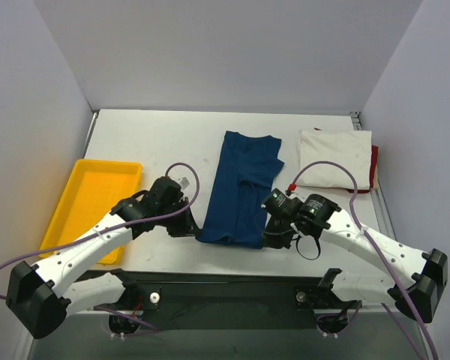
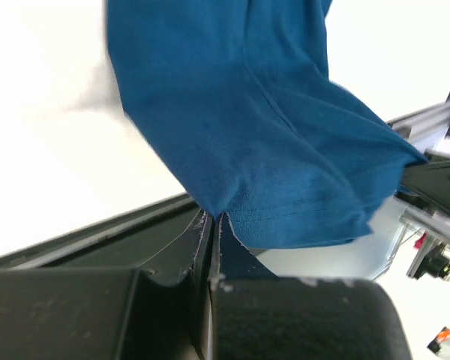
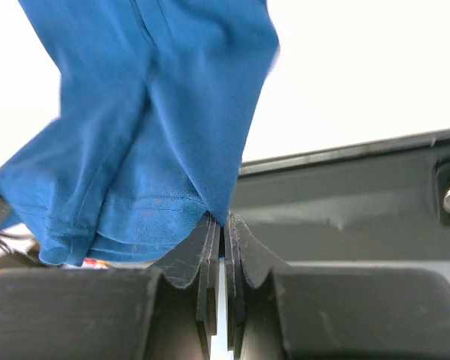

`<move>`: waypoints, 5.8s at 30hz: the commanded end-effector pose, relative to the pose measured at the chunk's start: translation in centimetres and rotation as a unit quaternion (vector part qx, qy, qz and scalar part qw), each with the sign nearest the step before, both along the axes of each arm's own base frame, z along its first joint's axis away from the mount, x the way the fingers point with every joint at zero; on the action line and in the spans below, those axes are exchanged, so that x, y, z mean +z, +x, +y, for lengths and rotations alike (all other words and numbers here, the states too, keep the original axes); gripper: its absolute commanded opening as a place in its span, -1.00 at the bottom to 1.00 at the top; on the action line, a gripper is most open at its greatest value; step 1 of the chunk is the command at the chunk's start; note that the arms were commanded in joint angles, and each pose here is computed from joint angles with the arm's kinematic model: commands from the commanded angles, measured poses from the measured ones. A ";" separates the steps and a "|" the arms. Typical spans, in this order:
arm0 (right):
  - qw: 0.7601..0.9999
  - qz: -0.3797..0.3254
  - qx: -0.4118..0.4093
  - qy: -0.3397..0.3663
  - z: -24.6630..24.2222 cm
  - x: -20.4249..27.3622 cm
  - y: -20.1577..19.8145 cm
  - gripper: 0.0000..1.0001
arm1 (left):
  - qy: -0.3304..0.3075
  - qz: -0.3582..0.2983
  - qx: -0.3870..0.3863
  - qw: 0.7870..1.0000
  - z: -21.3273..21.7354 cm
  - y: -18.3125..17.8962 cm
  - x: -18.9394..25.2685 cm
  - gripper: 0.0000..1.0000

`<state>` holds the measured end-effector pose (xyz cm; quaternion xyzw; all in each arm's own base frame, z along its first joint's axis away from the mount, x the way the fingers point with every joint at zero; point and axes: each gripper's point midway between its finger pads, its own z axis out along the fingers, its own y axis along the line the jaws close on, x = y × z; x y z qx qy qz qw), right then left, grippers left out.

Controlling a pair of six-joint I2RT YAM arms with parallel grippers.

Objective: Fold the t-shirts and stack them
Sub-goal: Fold the folded rectangular tshirt in 1/3 of the way, then grab one side of the 2/3 rectangular tshirt with both arms

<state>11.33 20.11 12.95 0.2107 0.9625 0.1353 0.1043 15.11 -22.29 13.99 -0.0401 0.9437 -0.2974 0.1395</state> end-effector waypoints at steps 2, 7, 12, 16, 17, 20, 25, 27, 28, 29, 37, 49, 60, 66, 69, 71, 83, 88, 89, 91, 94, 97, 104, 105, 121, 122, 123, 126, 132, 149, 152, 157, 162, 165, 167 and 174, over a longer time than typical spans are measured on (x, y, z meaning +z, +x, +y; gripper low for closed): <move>0.999 -0.004 0.027 -0.045 -2.1 0.6 2.5 -1.00 | -0.038 -0.045 0.003 0.998 -2.3 4.2 2.2 -1.00; 0.998 -0.005 0.020 -0.051 -3.5 1.6 7.0 -1.00 | -0.055 -0.060 0.008 0.997 -3.9 8.3 3.1 -1.00; 0.998 0.011 0.033 -0.061 -4.7 1.4 12.2 -1.00 | -0.077 -0.046 0.005 0.996 -6.2 13.4 1.8 -1.00; 0.997 0.017 0.040 -0.060 -5.1 1.1 14.7 -1.00 | -0.077 -0.039 0.004 0.996 -7.0 15.9 1.1 -1.00; 0.996 0.030 0.052 -0.064 -5.2 0.3 15.2 -1.00 | -0.079 -0.035 0.002 0.996 -7.5 17.0 0.8 -1.00; 0.996 0.034 0.051 -0.061 -5.8 -0.1 17.5 -1.00 | -0.089 -0.016 -0.004 0.996 -8.5 19.2 -0.9 -1.00; 0.997 0.038 0.053 -0.052 -6.5 -0.7 20.9 -1.00 | -0.071 -0.023 0.015 0.997 -8.4 22.8 -0.9 -1.00; 0.996 0.050 0.057 -0.050 -6.6 -1.7 21.8 -1.00 | -0.064 -0.020 0.026 0.997 -7.9 23.5 -1.5 -1.00; 0.996 0.048 0.057 -0.044 -6.6 -1.7 22.5 -1.00 | -0.063 -0.017 0.031 0.997 -7.7 23.9 -1.5 -1.00; 0.996 0.059 0.058 -0.045 -6.6 -2.5 22.8 -1.00 | -0.059 -0.009 0.036 0.998 -7.5 24.1 -2.1 -1.00; 0.995 0.075 0.059 -0.031 -7.0 -4.2 24.9 -1.00 | -0.050 0.006 0.049 0.998 -7.2 25.4 -3.7 -1.00; 0.996 0.049 0.080 -0.011 -6.1 -3.4 27.8 -0.09 | -0.003 -0.029 0.073 0.997 -5.5 27.9 -4.1 0.17; 0.992 0.010 0.124 -0.007 -2.9 0.0 25.7 -0.04 | 0.007 -0.047 0.036 0.998 -4.5 23.3 -5.1 0.18; 0.988 0.025 0.155 0.007 0.1 -0.3 23.5 -0.03 | -0.001 -0.021 0.015 1.000 -4.0 19.2 -7.4 0.18; 0.984 0.040 0.173 0.015 1.5 -1.1 22.6 -0.03 | -0.013 -0.019 0.003 1.000 -4.6 18.3 -7.4 0.19; 0.982 0.052 0.180 0.018 2.0 -1.8 22.2 -0.03 | -0.026 -0.014 -0.013 0.999 -5.2 17.7 -7.5 0.21; 0.971 0.116 0.210 0.005 3.3 -6.8 20.6 -0.03 | -0.001 0.050 -0.043 0.998 -5.4 15.1 -11.4 -0.04; 0.976 0.106 0.189 -0.018 2.8 -8.0 23.3 -0.03 | 0.023 0.077 -0.048 0.996 -4.8 14.5 -12.7 -0.14; 0.979 0.099 0.178 -0.026 2.4 -8.0 24.1 -0.03 | 0.025 0.077 -0.050 0.995 -4.7 14.4 -12.7 -0.14; 0.984 0.080 0.157 -0.038 1.5 -8.0 26.3 -0.03 | 0.030 0.079 -0.052 0.995 -4.6 14.2 -12.7 -0.14; 0.992 0.048 0.112 -0.038 0.2 -7.3 29.9 -0.03 | 0.034 0.080 -0.055 0.995 -4.5 13.9 -12.7 -0.14; 0.997 0.016 0.077 -0.022 -0.4 -6.2 33.1 -0.04 | 0.036 0.076 -0.056 0.995 -4.4 13.8 -12.5 -0.14; 0.998 -0.002 0.055 -0.002 -1.5 -4.4 33.9 -0.04 | 0.029 0.061 -0.062 0.996 -4.4 13.8 -11.7 -0.02; 0.998 -0.008 0.057 -0.002 -1.5 -4.2 33.8 -0.03 | 0.027 0.059 -0.063 0.996 -4.4 13.8 -11.5 0.00; 0.997 0.009 0.074 0.004 -3.3 -4.9 18.9 -0.04 | -0.014 0.000 -0.070 0.997 -3.9 12.2 -8.4 0.16; 0.997 0.025 0.072 0.000 -3.8 -6.3 17.3 -0.04 | -0.016 -0.003 -0.069 0.997 -3.9 12.1 -8.3 0.15; 0.997 0.029 0.071 -0.002 -3.9 -6.7 16.6 -0.04 | -0.016 -0.003 -0.068 0.998 -3.8 11.9 -8.3 0.15; 0.997 0.041 0.067 -0.009 -4.4 -8.0 14.2 -0.04 | -0.022 -0.001 -0.068 0.997 -3.7 11.3 -8.3 0.16; 0.997 0.056 0.061 -0.008 -5.0 -10.1 12.0 -0.04 | -0.032 -0.012 -0.066 0.997 -3.5 10.8 -7.7 0.16; 0.990 0.115 0.079 -0.025 -5.0 -13.1 10.3 -0.45 | -0.012 -0.007 -0.049 0.999 -3.4 11.7 -8.0 0.13; 0.990 0.116 0.081 -0.025 -5.0 -13.1 10.3 -0.72 | -0.009 -0.003 -0.051 0.999 -3.6 11.9 -8.4 0.10; 0.989 0.118 0.086 -0.026 -4.9 -13.0 10.4 -0.87 | -0.003 0.001 -0.055 0.998 -4.1 12.5 -9.3 0.05; 0.989 0.119 0.087 -0.023 -4.8 -12.9 10.5 -0.88 | 0.018 -0.001 -0.055 0.998 -4.2 13.3 -9.7 0.00; 0.989 0.120 0.087 -0.024 -4.9 -12.9 10.5 -0.89 | 0.021 0.007 -0.056 0.998 -4.2 13.3 -10.4 -0.04; 0.988 0.120 0.089 -0.026 -4.9 -12.9 10.4 -0.89 | 0.027 0.016 -0.057 0.998 -4.2 13.1 -10.7 -0.08; 0.989 0.116 0.089 -0.027 -4.9 -12.5 10.7 -0.90 | 0.057 0.034 -0.056 0.996 -3.2 11.7 -11.4 -0.16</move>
